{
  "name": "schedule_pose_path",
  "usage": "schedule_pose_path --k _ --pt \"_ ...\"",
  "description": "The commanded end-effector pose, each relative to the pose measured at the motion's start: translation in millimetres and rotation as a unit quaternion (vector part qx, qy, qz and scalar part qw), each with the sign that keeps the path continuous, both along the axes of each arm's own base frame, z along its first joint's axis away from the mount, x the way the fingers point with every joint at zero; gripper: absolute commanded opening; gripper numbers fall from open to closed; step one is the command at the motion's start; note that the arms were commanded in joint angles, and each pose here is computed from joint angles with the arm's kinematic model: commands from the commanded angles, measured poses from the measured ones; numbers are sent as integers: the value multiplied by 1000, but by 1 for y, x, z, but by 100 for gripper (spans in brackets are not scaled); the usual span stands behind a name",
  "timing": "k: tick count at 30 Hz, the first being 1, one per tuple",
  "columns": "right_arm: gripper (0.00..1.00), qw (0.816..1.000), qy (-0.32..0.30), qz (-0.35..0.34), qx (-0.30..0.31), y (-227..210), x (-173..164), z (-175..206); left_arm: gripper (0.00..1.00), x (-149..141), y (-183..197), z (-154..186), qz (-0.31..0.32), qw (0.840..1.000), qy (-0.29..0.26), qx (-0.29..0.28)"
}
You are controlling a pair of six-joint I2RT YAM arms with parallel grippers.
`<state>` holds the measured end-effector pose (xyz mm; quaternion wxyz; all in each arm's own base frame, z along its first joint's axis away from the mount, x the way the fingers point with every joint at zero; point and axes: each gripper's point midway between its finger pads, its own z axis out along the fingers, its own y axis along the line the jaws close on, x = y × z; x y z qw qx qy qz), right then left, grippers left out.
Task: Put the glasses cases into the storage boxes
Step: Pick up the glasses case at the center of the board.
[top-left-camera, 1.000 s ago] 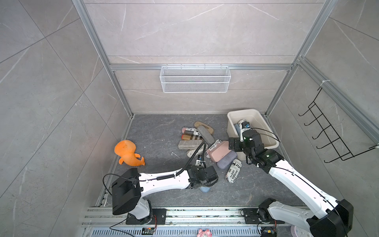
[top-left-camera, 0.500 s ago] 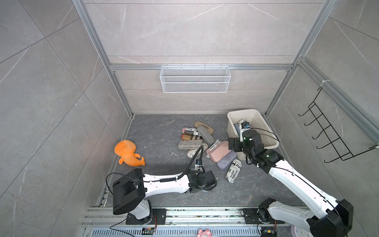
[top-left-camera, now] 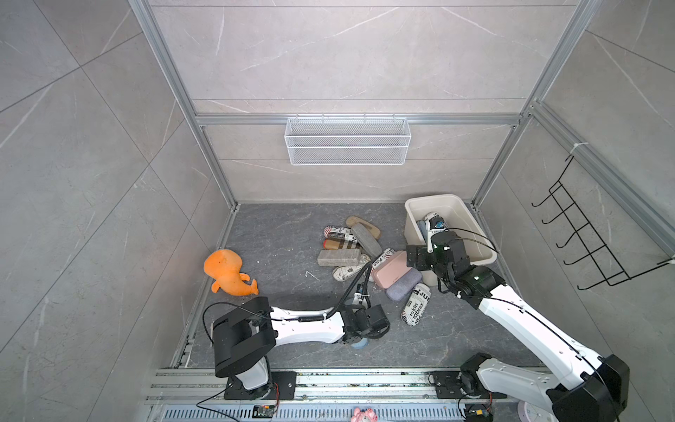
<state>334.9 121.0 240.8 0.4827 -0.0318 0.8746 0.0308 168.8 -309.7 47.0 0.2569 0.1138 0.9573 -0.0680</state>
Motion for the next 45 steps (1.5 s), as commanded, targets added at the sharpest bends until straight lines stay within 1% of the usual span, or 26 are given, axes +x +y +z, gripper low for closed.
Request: schedule_pose_path --k 1,3,9,12,17,20,25,28,32,35,39,42,45 --pt "100 1000 -5 -3 -2 -2 -3 6 99 7 -14 8 -19 1000 -13 0" --pt "100 1000 -6 -4 -2 -2 -4 7 99 6 -14 6 -20 1000 -8 3" --pt "100 1000 -7 -5 -4 -3 -3 7 98 -4 2 -8 11 1000 13 -5" --pt "100 1000 -6 -4 -2 -1 -2 7 98 -6 4 -7 8 1000 16 -8" --pt "99 1000 -5 -3 0 -1 -3 7 99 -9 15 -5 -3 999 23 37" --pt "98 1000 -4 -1 2 0 -3 7 97 -15 24 -7 -8 998 38 54" --pt "97 1000 -4 -1 6 1 -3 8 92 -37 31 -15 -28 994 81 74" --pt "96 1000 -2 2 8 2 -3 8 89 -47 34 -17 -36 991 86 92" --pt "94 1000 4 10 13 7 -3 6 85 -52 37 -18 -44 990 86 103" --pt "91 1000 6 14 21 9 -4 8 72 -47 41 -20 -39 991 71 107" --pt "87 999 17 29 39 17 -7 6 63 -36 42 -12 -40 992 35 110" --pt "85 997 30 41 54 23 -11 6 62 -29 38 3 -50 994 9 98" --pt "85 994 37 58 81 31 -17 13 62 -15 33 30 -58 995 -48 68"
